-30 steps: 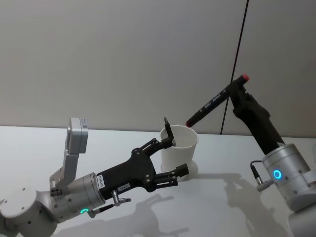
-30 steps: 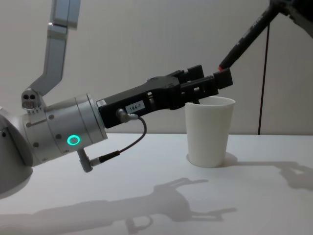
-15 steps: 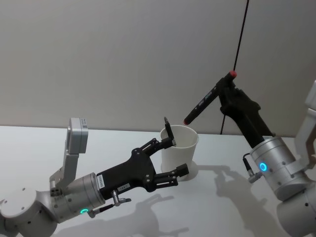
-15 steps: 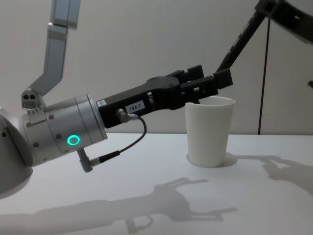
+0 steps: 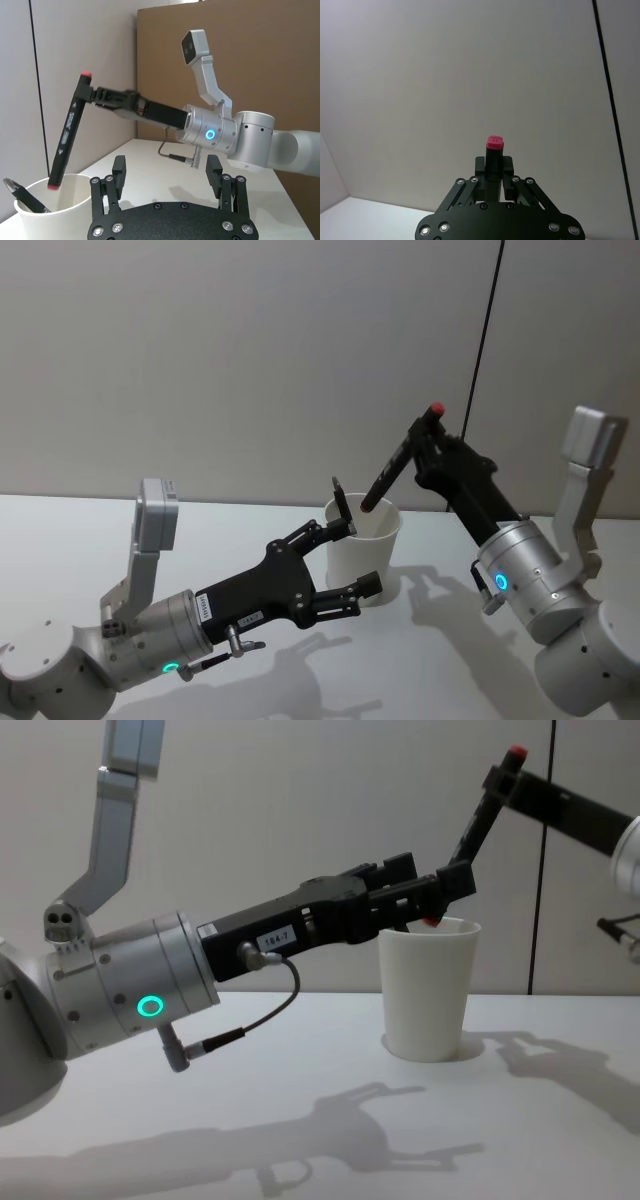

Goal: Place the pen into the pen holder.

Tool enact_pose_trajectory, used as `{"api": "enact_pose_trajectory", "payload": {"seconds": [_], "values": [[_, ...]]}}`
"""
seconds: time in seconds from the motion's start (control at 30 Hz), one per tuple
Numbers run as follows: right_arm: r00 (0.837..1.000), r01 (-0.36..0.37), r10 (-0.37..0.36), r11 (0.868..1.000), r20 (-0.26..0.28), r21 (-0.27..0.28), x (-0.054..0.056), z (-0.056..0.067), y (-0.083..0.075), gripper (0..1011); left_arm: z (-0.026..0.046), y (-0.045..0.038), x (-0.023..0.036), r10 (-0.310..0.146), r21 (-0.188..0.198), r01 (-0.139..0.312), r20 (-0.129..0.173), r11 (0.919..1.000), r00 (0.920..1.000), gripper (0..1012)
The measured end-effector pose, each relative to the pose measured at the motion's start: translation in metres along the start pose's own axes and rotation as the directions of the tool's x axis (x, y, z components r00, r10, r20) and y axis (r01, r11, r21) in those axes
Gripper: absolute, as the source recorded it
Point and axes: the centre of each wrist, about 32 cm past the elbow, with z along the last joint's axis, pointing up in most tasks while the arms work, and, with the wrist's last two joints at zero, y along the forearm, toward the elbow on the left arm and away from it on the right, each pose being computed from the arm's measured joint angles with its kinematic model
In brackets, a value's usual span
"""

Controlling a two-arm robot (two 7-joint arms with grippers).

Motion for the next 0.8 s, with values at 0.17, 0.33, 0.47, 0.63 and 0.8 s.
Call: {"api": "enact_pose_trajectory", "payload": {"seconds": [0.17,0.33,0.47,0.63,0.8], "values": [[1.0,0.003,-0.003,0.999,0.023,-0.032,-0.002,-0.007,0.004,193,0.0,0.0,0.0,0.0,0.0,0.0,0.0,1.0,1.0,1002],[0.999,0.006,-0.004,0.998,0.039,-0.055,-0.003,-0.012,0.007,193,0.0,0.0,0.0,0.0,0.0,0.0,0.0,1.0,1.0,1002],[0.999,0.009,-0.005,0.998,0.051,-0.07,-0.004,-0.016,0.009,207,0.0,0.0,0.0,0.0,0.0,0.0,0.0,1.0,1.0,1002],[0.998,0.01,-0.006,0.997,0.059,-0.079,-0.004,-0.018,0.01,325,0.0,0.0,0.0,0.0,0.0,0.0,0.0,1.0,1.0,1002],[0.998,0.012,-0.006,0.996,0.065,-0.087,-0.005,-0.02,0.011,506,0.0,0.0,0.0,0.0,0.0,0.0,0.0,1.0,1.0,1002]]}}
